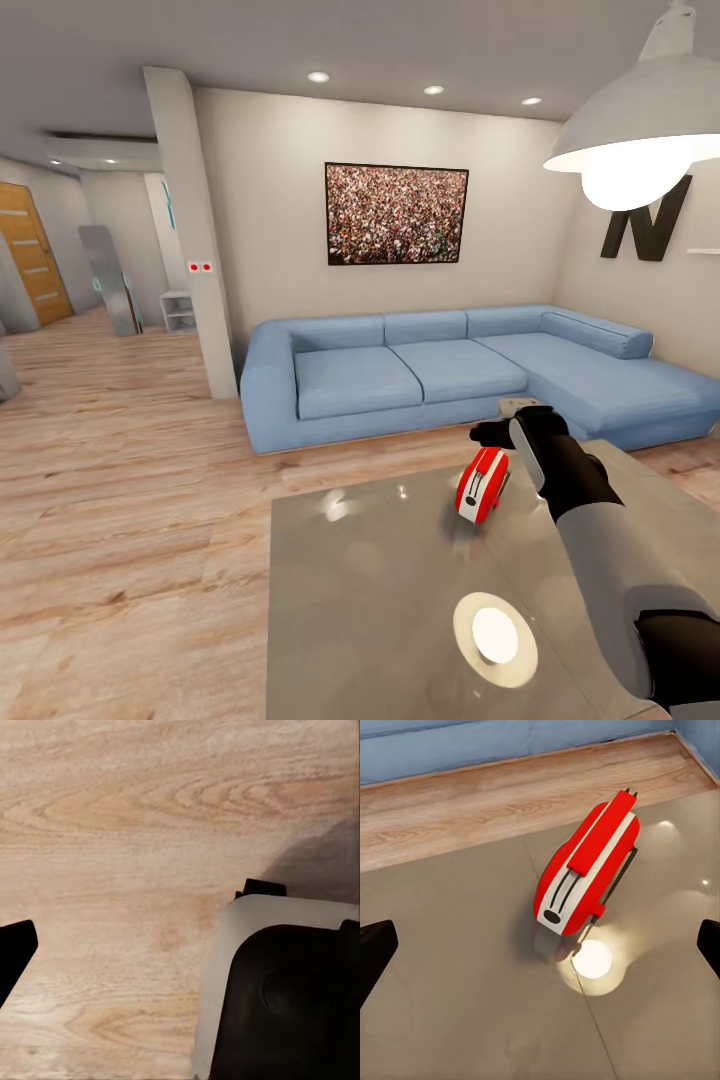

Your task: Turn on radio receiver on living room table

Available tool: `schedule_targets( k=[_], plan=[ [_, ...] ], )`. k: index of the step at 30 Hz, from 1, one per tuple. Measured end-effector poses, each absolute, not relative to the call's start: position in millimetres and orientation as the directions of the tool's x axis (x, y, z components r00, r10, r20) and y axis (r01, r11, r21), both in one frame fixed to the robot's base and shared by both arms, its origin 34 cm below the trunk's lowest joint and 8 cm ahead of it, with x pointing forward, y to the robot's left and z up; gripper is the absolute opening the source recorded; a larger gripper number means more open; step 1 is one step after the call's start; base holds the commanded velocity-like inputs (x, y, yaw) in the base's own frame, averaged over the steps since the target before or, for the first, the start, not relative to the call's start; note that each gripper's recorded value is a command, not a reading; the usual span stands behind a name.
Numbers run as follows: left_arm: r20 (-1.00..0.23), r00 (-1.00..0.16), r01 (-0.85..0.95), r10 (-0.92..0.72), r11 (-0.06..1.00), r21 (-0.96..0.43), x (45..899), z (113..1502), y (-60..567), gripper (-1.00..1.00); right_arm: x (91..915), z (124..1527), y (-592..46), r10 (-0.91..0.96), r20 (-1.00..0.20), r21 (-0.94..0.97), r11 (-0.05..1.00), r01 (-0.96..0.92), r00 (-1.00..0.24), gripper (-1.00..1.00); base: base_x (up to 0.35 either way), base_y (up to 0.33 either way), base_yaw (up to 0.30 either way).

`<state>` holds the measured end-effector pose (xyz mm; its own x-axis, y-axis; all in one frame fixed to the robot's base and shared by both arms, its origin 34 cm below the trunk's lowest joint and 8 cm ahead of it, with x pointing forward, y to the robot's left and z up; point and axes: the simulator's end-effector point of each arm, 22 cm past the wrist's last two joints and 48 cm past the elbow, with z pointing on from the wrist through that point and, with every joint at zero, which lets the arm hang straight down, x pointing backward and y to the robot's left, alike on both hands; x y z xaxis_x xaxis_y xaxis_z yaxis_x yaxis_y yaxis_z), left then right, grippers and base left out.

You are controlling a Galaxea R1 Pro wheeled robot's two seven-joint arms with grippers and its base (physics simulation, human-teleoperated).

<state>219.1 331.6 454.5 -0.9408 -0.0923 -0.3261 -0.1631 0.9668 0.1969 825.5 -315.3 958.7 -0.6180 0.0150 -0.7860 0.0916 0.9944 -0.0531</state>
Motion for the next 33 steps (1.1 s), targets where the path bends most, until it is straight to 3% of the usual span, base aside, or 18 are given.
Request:
schedule_targets(
  k=[11,33],
  plan=[
    [-0.280,-0.951,-0.162,-0.134,0.984,0.080,203,448,237,1.00,826,959,-316,0.013,-0.788,-0.056,0.994,0.092,-0.615,1.00,0.000,0.000,0.000],
    [-0.278,-0.950,-0.166,-0.139,0.983,0.075,203,449,232,1.00,827,949,-346,0.028,-0.787,-0.073,0.988,0.138,-0.617,1.00,0.000,0.000,0.000]
  ],
)
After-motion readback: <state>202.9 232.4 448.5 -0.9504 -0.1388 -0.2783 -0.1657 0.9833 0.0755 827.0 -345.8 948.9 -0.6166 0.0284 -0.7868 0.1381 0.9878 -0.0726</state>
